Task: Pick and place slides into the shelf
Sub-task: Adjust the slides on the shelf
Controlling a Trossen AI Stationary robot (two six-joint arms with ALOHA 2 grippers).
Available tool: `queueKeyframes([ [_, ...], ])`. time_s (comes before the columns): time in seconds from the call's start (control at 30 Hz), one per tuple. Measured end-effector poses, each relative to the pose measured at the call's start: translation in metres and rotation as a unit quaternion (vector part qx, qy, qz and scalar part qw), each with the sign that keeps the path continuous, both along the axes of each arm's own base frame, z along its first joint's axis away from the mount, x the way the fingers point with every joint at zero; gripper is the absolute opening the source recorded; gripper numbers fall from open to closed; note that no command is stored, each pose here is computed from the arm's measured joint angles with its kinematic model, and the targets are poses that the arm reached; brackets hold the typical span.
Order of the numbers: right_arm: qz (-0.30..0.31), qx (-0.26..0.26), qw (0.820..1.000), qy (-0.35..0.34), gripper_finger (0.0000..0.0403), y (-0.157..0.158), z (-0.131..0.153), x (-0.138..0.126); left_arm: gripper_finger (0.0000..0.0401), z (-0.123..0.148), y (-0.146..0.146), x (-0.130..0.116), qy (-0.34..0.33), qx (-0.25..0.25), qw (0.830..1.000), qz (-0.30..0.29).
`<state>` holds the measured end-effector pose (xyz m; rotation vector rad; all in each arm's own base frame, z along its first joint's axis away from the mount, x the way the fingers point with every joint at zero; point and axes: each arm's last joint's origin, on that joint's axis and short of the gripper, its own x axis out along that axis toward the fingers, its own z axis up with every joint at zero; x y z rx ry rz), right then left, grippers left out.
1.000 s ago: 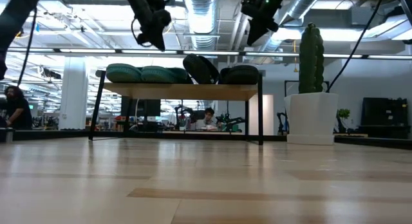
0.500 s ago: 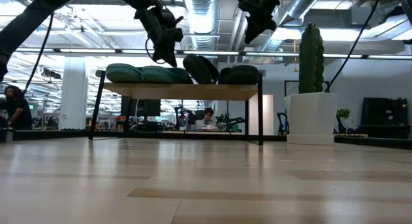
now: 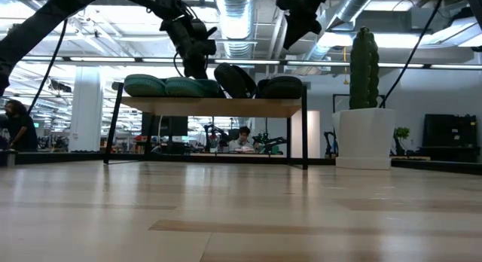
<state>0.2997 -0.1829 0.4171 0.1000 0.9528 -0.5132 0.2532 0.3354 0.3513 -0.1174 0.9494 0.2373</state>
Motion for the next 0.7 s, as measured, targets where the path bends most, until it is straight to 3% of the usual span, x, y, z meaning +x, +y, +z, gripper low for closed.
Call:
queueKeyframes([
  [0.13, -0.001, 0.003, 1.0, -0.003, 0.0, 0.003, 0.0, 0.002, 0.0, -0.001, -0.005, 0.002, 0.019, 0.003, 1.0, -0.019],
  [0.43, 0.008, 0.007, 1.0, -0.005, 0.0, 0.012, 0.0, 0.007, 0.0, -0.004, -0.008, 0.003, 0.075, 0.027, 0.997, -0.001],
  [0.7, 0.018, 0.012, 1.0, -0.005, 0.0, 0.022, 0.0, 0.012, 0.0, -0.021, -0.011, 0.014, 0.099, 0.008, 0.994, -0.035],
])
